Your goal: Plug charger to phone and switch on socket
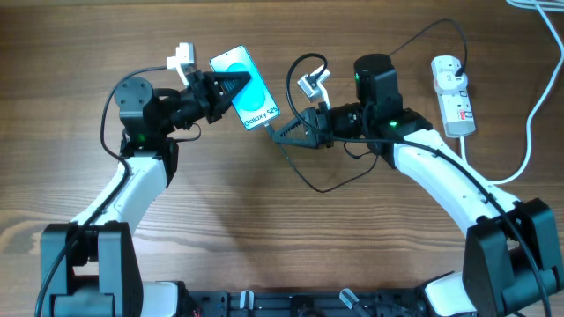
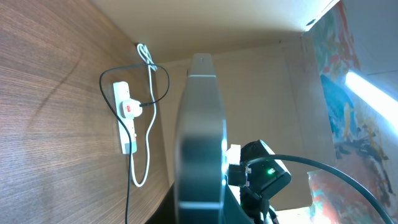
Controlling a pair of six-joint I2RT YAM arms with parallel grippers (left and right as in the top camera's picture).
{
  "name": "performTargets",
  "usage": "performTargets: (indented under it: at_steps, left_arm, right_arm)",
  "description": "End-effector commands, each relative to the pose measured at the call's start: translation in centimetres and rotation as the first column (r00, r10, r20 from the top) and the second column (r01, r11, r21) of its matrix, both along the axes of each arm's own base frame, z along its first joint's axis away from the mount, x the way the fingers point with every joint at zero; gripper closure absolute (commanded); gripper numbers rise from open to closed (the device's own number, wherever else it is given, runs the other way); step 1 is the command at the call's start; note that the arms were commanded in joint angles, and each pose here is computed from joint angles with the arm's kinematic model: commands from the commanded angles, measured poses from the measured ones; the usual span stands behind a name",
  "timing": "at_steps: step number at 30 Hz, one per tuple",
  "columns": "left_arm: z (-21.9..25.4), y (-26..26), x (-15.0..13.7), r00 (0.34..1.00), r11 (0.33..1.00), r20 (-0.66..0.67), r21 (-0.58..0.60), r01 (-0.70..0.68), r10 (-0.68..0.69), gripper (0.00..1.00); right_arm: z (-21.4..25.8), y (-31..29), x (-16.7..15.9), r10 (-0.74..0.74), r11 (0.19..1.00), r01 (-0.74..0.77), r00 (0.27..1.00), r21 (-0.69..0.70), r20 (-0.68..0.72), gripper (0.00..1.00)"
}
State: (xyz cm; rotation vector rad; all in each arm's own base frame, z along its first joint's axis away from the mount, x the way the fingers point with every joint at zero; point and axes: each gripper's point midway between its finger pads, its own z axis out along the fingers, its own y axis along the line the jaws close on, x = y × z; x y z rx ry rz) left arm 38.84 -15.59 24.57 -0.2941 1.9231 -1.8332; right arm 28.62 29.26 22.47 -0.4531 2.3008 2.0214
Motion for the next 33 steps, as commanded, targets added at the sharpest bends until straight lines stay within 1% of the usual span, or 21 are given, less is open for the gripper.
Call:
performTargets:
  at_steps: [1, 33]
  left_arm:
    - [0.78, -0.07, -0.30, 0.999, 1.000, 0.026, 0.000, 0.024, -0.024, 0.96]
    - [0.79, 0.05, -0.06, 0.997, 1.000, 0.075, 0.025, 0.007, -0.009, 0.96]
  right_arm:
    - [0.51, 0.01, -0.11, 0.000, 1.000, 0.000, 1.000, 0.006, 0.015, 0.95]
    - [0.62, -0.02, -0.40, 0.015, 1.000, -0.015, 1.000, 0.013, 0.008, 0.96]
